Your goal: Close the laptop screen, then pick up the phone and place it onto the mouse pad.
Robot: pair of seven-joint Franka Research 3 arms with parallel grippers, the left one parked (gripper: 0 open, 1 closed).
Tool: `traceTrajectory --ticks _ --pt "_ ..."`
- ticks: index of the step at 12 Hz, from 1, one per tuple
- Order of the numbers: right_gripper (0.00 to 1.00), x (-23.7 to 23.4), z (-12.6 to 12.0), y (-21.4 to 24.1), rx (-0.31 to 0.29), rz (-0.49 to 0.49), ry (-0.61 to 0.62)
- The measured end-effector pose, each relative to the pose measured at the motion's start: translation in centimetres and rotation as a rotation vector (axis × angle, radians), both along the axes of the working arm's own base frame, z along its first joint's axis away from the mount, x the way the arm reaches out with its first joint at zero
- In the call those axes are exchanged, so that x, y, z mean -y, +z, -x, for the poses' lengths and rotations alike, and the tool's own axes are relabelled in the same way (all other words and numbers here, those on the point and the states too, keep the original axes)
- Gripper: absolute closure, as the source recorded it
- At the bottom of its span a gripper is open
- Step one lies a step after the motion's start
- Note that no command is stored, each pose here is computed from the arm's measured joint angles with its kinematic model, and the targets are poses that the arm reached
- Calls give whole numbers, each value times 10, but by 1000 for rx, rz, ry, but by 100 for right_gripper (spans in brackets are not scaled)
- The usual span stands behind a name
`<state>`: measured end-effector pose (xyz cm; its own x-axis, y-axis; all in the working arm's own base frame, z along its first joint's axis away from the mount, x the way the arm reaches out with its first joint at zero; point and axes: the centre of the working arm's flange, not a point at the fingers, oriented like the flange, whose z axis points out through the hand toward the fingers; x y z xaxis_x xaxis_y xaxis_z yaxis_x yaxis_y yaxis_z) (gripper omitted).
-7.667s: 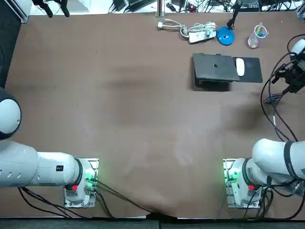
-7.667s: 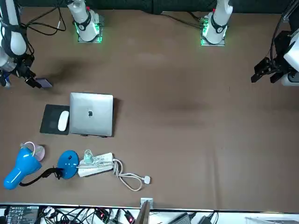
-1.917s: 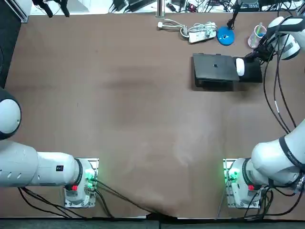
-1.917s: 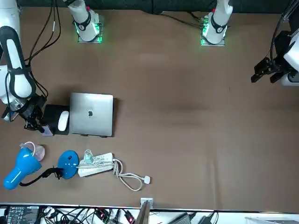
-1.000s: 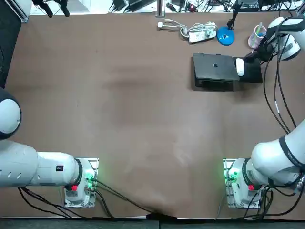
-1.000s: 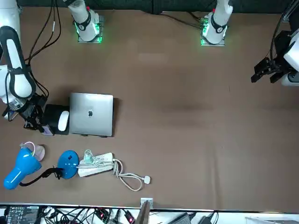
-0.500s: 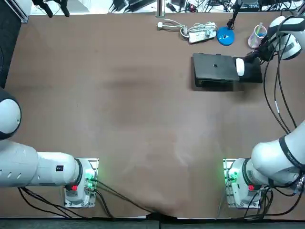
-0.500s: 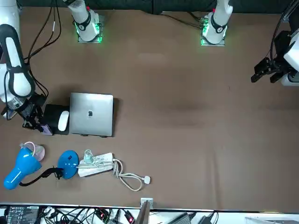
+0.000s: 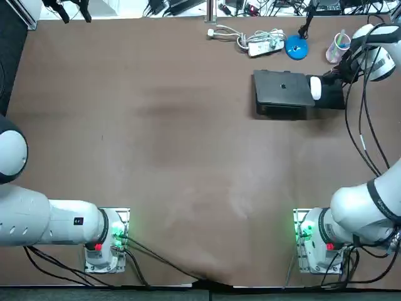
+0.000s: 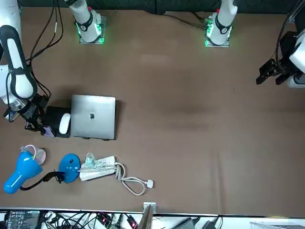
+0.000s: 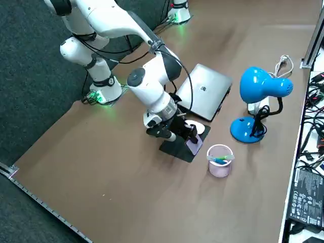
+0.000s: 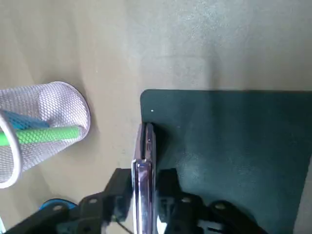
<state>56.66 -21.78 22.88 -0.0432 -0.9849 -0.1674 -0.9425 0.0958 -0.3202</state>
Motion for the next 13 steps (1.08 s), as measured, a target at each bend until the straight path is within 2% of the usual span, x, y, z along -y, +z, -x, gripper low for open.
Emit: traceTrajectory --ticks 6,9,13 --pt "3 2 3 -1 1 14 37" --pt "0 2 5 7 -6 3 68" --pt "0 30 27 47 -55 -12 219"
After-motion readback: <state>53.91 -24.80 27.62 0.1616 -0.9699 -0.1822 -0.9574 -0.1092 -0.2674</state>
